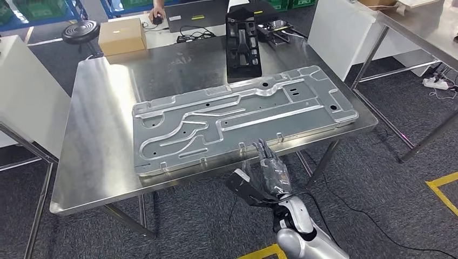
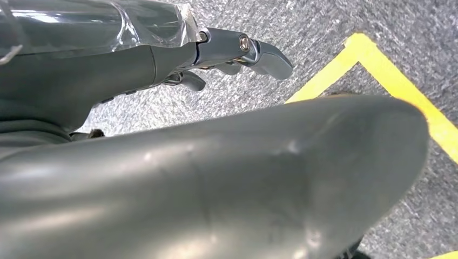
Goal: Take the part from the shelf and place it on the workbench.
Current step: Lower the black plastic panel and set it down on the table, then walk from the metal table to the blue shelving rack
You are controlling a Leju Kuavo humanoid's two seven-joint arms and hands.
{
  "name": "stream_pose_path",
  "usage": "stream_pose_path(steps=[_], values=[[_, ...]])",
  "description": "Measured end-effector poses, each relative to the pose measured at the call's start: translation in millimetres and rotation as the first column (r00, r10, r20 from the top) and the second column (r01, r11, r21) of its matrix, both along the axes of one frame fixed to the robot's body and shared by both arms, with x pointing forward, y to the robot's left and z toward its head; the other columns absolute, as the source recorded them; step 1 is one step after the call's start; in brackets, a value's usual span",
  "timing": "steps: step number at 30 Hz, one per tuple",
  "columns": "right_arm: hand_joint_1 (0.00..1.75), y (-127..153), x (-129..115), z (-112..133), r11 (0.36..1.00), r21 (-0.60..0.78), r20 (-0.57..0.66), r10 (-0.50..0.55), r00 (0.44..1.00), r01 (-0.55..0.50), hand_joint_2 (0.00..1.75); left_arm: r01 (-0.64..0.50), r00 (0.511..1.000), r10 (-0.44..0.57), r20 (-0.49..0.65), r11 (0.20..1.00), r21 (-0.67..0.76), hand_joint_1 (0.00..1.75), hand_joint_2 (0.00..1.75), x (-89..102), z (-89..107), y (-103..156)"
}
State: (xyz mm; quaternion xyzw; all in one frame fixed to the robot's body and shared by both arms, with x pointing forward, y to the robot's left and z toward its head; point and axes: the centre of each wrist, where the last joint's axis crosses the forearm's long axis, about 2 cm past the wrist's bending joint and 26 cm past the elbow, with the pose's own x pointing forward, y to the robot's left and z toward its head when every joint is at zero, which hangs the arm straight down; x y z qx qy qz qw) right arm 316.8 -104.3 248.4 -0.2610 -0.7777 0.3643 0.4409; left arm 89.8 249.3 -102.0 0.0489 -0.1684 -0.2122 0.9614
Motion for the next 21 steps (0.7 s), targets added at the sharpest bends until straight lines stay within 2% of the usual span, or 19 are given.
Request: stream_pose_path(steps=[5, 11, 16, 21], values=[[0.00, -33.2, -12.6, -57.4, 0.989, 0.007, -0.168, -0.142, 0.976, 0.145, 0.00, -0.030, 0.999, 0.030, -0.018, 0.999, 0.012, 0.00, 0.00, -14.7, -2.4, -3.1], [0.00, -78.2, -39.7, -124.9, 0.949, 0.017, -0.392, -0.284, 0.875, 0.316, 0.00, -0.058, 0.998, 0.058, -0.035, 0.998, 0.006, 0.00, 0.00, -18.1, -3.0, -3.6], [0.00, -126.0, -63.2, -176.9, 0.843, 0.102, -0.599, -0.371, 0.709, 0.528, 0.00, -0.077, 0.997, 0.077, -0.028, 0.997, 0.005, 0.00, 0.00, -14.5, -2.6, -1.0], [0.00, -175.9, -98.1, -232.0, 0.705, 0.088, -0.748, -0.420, 0.514, 0.704, 0.00, -0.093, 0.995, 0.093, -0.032, 0.996, 0.004, 0.00, 0.00, -15.7, -2.8, -1.2]])
